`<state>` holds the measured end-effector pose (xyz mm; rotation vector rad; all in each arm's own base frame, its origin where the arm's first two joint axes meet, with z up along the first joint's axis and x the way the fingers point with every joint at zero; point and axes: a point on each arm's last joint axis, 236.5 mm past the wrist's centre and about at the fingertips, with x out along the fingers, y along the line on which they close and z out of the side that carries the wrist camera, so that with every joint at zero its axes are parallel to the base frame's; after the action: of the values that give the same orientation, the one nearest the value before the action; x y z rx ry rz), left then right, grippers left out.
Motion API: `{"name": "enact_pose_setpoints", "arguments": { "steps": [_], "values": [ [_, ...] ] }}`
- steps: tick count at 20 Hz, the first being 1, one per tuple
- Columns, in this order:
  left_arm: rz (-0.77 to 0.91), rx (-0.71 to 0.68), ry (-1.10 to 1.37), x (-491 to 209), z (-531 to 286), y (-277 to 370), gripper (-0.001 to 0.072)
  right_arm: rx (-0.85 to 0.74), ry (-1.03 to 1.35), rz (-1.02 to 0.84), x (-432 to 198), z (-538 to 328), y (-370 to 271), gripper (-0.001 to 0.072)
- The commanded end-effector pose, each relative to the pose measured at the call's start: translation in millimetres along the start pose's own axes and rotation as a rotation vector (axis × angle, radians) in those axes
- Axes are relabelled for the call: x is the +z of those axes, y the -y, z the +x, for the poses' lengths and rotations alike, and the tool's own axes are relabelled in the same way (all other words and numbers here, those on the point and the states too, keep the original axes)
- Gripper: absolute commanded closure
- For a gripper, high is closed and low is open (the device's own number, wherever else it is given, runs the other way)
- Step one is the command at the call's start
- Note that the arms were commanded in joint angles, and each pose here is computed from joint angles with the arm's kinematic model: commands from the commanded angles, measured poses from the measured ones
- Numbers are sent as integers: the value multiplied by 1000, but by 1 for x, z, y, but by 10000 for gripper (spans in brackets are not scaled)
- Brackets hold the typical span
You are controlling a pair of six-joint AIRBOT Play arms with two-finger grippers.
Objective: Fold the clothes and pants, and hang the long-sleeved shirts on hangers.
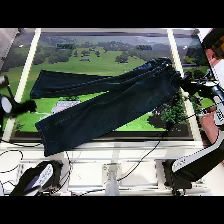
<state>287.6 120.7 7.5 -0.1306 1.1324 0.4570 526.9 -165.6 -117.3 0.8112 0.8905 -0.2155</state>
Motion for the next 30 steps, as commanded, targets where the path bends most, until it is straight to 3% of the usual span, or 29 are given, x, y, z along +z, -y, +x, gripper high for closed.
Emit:
{"name": "enact_pose_setpoints", "arguments": {
  "steps": [1, 6, 16, 19, 21, 24, 30],
  "values": [
    [-111, 10, -129, -69, 23, -5, 110, -2, 7, -24, 1, 1, -4, 643],
    [-88, 75, -232, -96, 23, -20, 107, -1, 0, -26, -1, 1, -4, 643],
    [-116, -74, -363, -113, 66, 14, 117, -3, -1, -28, -1, 1, -3, 643],
    [-173, -138, -294, -95, 74, 30, 315, -1, -6, -29, -2, 1, -4, 643],
    [-178, -143, -259, -86, 76, 31, 616, 2, -2, -44, 0, -4, -8, 643],
    [-178, -145, -209, -75, 79, 31, 680, -2, 20, -92, 9, -21, -17, 643],
    [-86, -146, 58, 25, 28, 18, 682, -84, -114, -311, -13, -73, -22, 644]
  ]
}}
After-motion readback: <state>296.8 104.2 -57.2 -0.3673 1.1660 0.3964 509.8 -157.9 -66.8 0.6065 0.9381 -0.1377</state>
